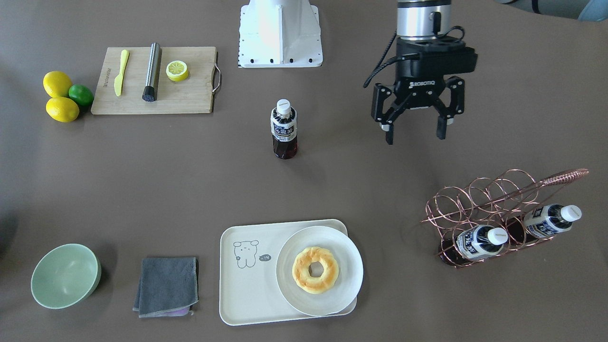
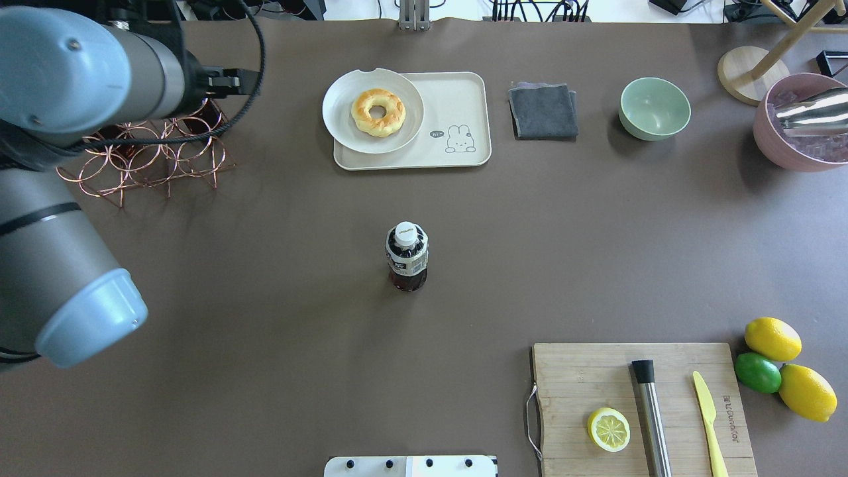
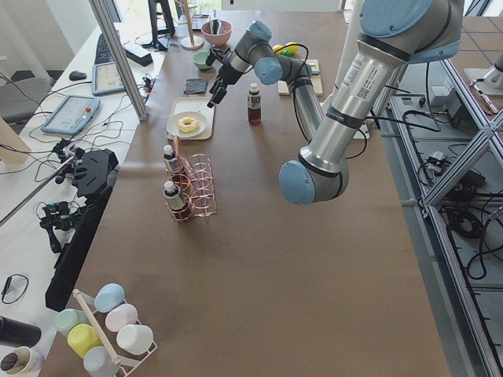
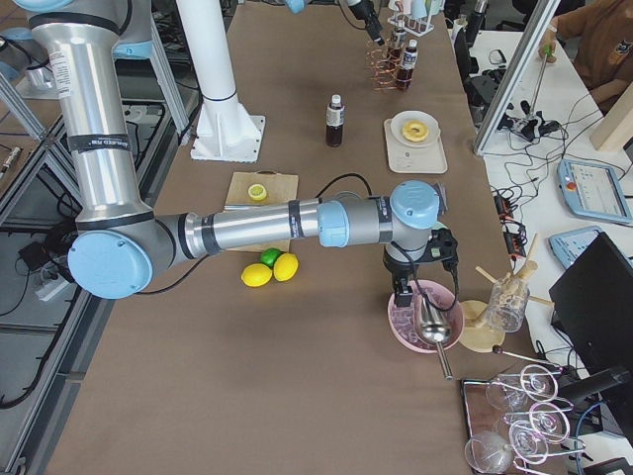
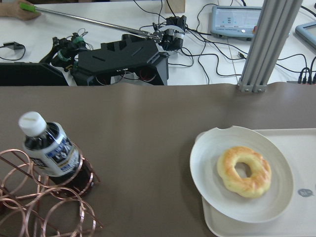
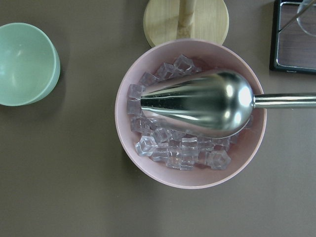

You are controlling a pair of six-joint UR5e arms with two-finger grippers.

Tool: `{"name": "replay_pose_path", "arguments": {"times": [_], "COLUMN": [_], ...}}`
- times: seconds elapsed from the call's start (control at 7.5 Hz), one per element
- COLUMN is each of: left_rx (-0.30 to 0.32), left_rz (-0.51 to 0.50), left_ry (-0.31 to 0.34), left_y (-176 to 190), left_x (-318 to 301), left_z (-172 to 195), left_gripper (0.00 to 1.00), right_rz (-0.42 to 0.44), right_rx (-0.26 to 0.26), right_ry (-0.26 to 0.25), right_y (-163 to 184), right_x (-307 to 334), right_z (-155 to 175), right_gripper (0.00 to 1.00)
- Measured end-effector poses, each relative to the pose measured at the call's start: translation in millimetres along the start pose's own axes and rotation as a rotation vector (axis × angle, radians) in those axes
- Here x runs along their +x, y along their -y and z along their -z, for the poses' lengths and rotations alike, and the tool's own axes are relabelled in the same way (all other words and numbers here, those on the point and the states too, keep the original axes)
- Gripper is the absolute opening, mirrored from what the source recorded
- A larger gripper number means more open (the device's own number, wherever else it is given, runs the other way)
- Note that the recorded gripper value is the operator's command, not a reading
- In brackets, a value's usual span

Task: Place tea on tray
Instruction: 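Open the left gripper and withdraw the left arm to rest, then move the right gripper over the standing tea bottle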

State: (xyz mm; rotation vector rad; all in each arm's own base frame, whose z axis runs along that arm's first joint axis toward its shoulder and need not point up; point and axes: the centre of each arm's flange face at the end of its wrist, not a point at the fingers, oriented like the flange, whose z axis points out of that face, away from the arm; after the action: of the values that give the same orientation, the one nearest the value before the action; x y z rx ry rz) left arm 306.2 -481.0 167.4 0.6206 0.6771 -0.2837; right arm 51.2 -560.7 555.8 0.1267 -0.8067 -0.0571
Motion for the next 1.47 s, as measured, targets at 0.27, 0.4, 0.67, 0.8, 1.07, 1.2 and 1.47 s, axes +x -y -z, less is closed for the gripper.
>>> {"name": "replay_pose_path", "arguments": {"times": [0.27,0.4,0.67,0.8,1.07,1.2,1.47], "left_rx": [-0.055,-0.073,-0.101,-0.109,-0.164,-0.206,-0.293], "left_rz": [0.062,0.065,-0.059,-0.099,-0.074,-0.051,-0.007], "left_ry": [0.042,0.074,0.176,0.225,0.324,0.364,0.383], "left_y": [46,66,95,105,101,88,50], "left_x": [-83,-130,-229,-275,-355,-387,-438], "left_z": [-1,-2,-10,-11,-29,-45,-69], "left_gripper": [0.98,0.98,0.98,0.98,0.98,0.98,0.98], "right_rz": [0.044,0.069,0.094,0.066,0.004,0.019,-0.009], "right_rx": [0.013,0.017,0.01,0.01,0.042,0.059,0.055], "right_ry": [0.005,0.007,0.01,0.013,0.015,0.012,0.027], "right_y": [22,36,79,101,118,111,91], "right_x": [-27,-46,-105,-147,-256,-303,-368], "right_z": [7,11,35,55,81,83,70], "right_gripper": [1.0,1.0,1.0,1.0,1.0,1.0,1.0]}}
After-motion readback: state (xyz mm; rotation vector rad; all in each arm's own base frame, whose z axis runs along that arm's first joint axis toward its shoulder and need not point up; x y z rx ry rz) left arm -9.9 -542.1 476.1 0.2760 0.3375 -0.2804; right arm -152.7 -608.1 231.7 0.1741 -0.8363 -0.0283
